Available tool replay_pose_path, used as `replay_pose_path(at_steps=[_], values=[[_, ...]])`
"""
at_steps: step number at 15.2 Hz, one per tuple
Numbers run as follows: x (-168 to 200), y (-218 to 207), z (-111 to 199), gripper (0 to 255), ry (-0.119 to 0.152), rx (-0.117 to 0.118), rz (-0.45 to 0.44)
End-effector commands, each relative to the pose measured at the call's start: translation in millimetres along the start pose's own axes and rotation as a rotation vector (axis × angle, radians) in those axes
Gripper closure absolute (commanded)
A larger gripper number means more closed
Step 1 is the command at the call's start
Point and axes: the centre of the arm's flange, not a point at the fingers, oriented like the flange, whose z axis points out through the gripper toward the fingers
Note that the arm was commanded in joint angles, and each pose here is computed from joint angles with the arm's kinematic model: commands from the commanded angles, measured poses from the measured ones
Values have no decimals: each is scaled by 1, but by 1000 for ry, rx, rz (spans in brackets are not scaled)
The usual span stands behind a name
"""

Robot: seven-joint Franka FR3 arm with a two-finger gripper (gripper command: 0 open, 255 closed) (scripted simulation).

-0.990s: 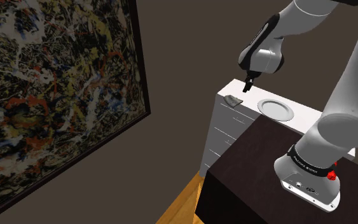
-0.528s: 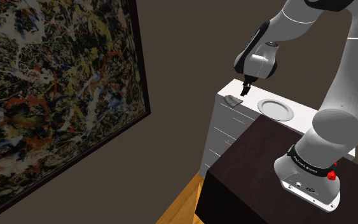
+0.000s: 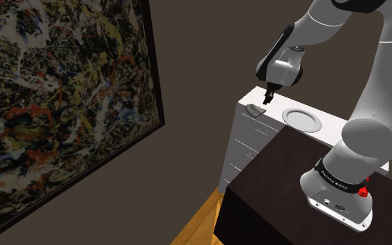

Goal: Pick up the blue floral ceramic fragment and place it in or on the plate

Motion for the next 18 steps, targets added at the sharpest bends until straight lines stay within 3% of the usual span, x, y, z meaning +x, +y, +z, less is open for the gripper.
replay_pose_path(at_steps=[1, 9, 10, 14, 18], values=[[0, 0, 0, 255, 0, 0, 0], [0, 0, 0, 255, 0, 0, 0], [0, 0, 0, 0, 0, 0, 0], [44, -8, 16, 0, -178, 295, -184], [40, -13, 35, 0, -178, 295, -184]])
